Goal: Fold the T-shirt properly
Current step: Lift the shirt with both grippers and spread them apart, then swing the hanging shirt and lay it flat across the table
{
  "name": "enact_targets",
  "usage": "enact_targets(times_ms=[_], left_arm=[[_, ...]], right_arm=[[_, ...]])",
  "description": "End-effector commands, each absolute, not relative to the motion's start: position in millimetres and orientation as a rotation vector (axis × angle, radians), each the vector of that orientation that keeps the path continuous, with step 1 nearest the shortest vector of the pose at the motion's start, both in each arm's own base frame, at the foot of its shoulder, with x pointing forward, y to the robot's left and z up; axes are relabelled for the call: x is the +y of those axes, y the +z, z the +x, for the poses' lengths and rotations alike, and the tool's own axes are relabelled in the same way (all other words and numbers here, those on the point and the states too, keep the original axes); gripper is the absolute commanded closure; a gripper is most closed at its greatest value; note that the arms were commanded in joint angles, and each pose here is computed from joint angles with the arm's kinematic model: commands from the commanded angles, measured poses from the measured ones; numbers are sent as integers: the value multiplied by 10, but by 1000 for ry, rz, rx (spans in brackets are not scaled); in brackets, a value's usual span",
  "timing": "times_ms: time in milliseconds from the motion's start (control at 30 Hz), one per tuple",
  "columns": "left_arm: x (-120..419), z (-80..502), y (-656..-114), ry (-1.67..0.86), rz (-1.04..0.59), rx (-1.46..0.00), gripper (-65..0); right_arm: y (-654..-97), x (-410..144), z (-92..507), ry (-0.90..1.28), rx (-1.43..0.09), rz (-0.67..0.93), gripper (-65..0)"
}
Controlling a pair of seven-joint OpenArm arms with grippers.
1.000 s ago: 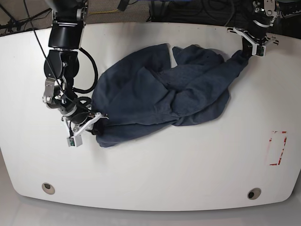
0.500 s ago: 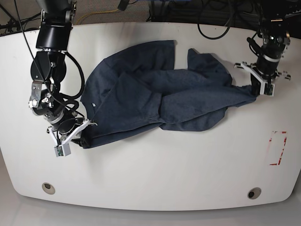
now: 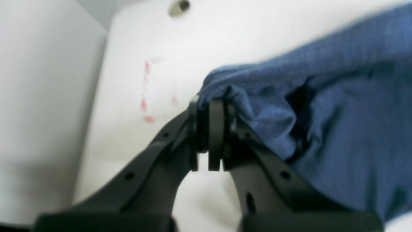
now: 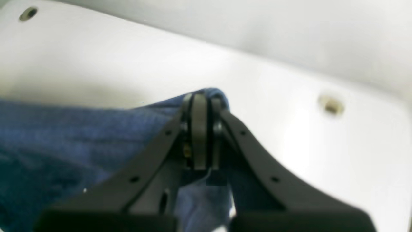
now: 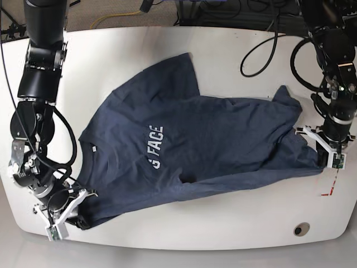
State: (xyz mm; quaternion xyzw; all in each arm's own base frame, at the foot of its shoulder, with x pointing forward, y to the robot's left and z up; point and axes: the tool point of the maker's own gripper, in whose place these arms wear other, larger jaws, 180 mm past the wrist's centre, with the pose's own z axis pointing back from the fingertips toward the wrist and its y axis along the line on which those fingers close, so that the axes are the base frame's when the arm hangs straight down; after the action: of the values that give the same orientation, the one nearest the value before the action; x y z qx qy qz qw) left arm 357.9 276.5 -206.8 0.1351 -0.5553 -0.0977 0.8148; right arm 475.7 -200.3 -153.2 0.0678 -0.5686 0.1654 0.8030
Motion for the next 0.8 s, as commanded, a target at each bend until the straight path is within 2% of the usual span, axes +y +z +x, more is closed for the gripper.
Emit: enact_targets(times_ms=[0, 300, 533, 633, 767], left_arm=[[2852, 3697, -1652, -224, 349, -1285, 0], [3131, 3932, -446, -222, 515, -1492, 0], [3263, 3876, 279, -256, 642, -1608, 0], [3237, 3865, 403, -283, 662, -1612, 0], [3284, 3863, 282, -309, 683, -1515, 0]], right_arm=[[-1084, -2121, 4871, 366, -1316, 108, 0], [-40, -2167, 5043, 462, -1439, -12, 0], [647, -2215, 4995, 518, -1504, -97, 0], [757, -2319, 4946, 518, -1514, -133, 0], [736, -2407, 4836, 536, -1495, -196, 0]])
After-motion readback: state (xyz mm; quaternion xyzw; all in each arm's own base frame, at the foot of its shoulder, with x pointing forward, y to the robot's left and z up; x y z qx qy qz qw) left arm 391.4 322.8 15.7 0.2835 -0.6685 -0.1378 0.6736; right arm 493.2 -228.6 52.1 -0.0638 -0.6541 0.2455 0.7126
